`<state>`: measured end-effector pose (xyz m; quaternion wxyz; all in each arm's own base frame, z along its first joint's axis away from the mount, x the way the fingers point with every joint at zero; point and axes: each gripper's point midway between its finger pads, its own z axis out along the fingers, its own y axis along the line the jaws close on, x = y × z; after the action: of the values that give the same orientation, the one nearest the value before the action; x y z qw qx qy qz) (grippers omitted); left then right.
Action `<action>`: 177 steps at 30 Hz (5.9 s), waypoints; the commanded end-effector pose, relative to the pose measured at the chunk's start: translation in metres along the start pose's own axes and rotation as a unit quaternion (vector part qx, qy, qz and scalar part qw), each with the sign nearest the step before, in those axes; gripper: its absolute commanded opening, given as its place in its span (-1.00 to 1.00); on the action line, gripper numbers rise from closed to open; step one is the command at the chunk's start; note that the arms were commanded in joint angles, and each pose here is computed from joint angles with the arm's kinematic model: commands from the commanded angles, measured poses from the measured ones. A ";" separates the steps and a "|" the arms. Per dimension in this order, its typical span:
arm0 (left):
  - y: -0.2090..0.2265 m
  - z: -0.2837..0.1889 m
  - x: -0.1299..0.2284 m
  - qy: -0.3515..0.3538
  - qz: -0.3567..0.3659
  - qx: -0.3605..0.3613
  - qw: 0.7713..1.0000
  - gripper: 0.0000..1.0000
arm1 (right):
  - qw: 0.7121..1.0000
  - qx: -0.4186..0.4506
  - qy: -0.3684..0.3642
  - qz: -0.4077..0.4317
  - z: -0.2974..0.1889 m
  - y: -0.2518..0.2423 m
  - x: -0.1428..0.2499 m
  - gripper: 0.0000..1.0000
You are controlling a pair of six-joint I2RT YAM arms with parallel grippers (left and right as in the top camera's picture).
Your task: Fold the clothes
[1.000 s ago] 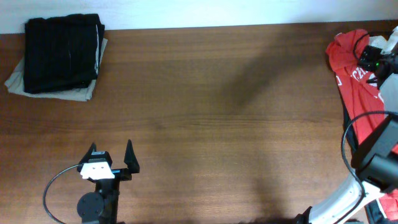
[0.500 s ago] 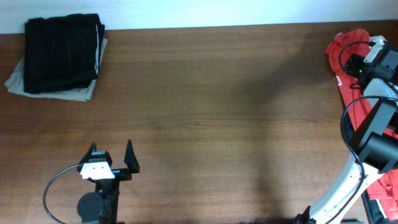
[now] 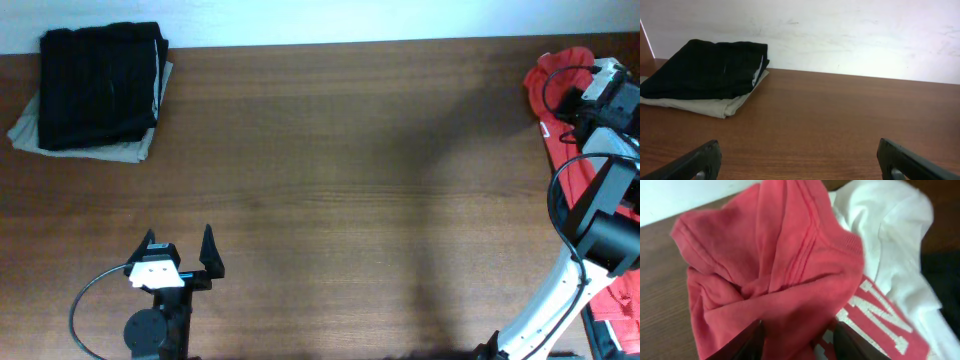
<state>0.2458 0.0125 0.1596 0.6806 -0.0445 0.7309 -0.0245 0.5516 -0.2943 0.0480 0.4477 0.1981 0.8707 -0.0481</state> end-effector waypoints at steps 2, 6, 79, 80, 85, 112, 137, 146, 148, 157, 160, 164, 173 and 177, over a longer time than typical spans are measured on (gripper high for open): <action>0.002 0.000 0.001 0.000 0.008 -0.004 1.000 0.98 | 1.000 -0.008 -0.003 0.004 0.011 0.003 0.004 -0.18; 0.002 0.000 0.001 0.000 0.008 -0.004 1.000 0.98 | 1.000 -0.008 -0.024 0.001 0.009 0.003 -0.010 -0.55; 0.001 0.000 0.001 0.000 0.008 -0.002 1.000 0.98 | 0.943 -0.130 0.269 -0.145 -0.217 0.324 0.108 0.97; 0.000 0.000 -0.001 -0.005 0.005 0.001 1.000 0.98 | 0.944 -0.131 0.267 -0.144 -0.217 0.324 0.107 0.97; -0.037 -0.011 -0.058 -0.117 0.014 0.101 0.988 0.98 | 0.946 -0.135 0.258 -0.143 -0.215 0.327 0.104 0.97; -0.034 0.102 0.069 0.445 -0.092 0.098 0.885 0.98 | 0.911 0.051 0.409 -0.003 -0.219 0.176 0.144 0.98; -0.033 0.102 0.076 0.454 -0.094 0.097 0.881 0.98 | 0.933 0.012 0.359 0.012 -0.170 0.176 0.209 0.31; -0.033 0.101 0.077 0.457 -0.095 0.097 0.879 0.98 | 0.934 0.016 0.356 0.020 -0.172 0.176 0.204 -0.92; -0.033 0.101 0.077 0.457 -0.095 0.097 0.879 0.98 | 0.938 0.015 0.346 0.028 -0.183 0.180 0.181 -0.92; -0.033 0.099 0.078 0.459 -0.096 0.096 0.878 0.98 | 0.993 -0.045 0.084 0.062 -0.301 0.199 -0.049 -0.92; -0.033 0.093 0.082 0.474 -0.100 0.094 0.870 0.98 | 0.995 -0.046 0.021 0.082 -0.331 0.188 -0.102 -0.92; -0.036 0.088 0.089 0.489 -0.106 0.098 0.860 0.98 | 0.995 -0.046 0.013 0.087 -0.336 0.184 -0.111 -0.93; -0.122 0.072 0.119 0.534 -0.115 0.246 0.801 0.98 | 0.987 -0.106 0.093 0.082 -0.306 0.213 -0.079 -0.92; -0.164 0.068 0.123 0.520 -0.075 0.302 0.795 0.98 | 0.986 -0.102 0.107 0.081 -0.307 0.212 -0.072 -0.92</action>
<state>0.3113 -0.1308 0.0395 0.1636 0.0795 0.9404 -0.2872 0.4401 -0.0491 0.3031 0.3735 0.2296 0.8949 0.0836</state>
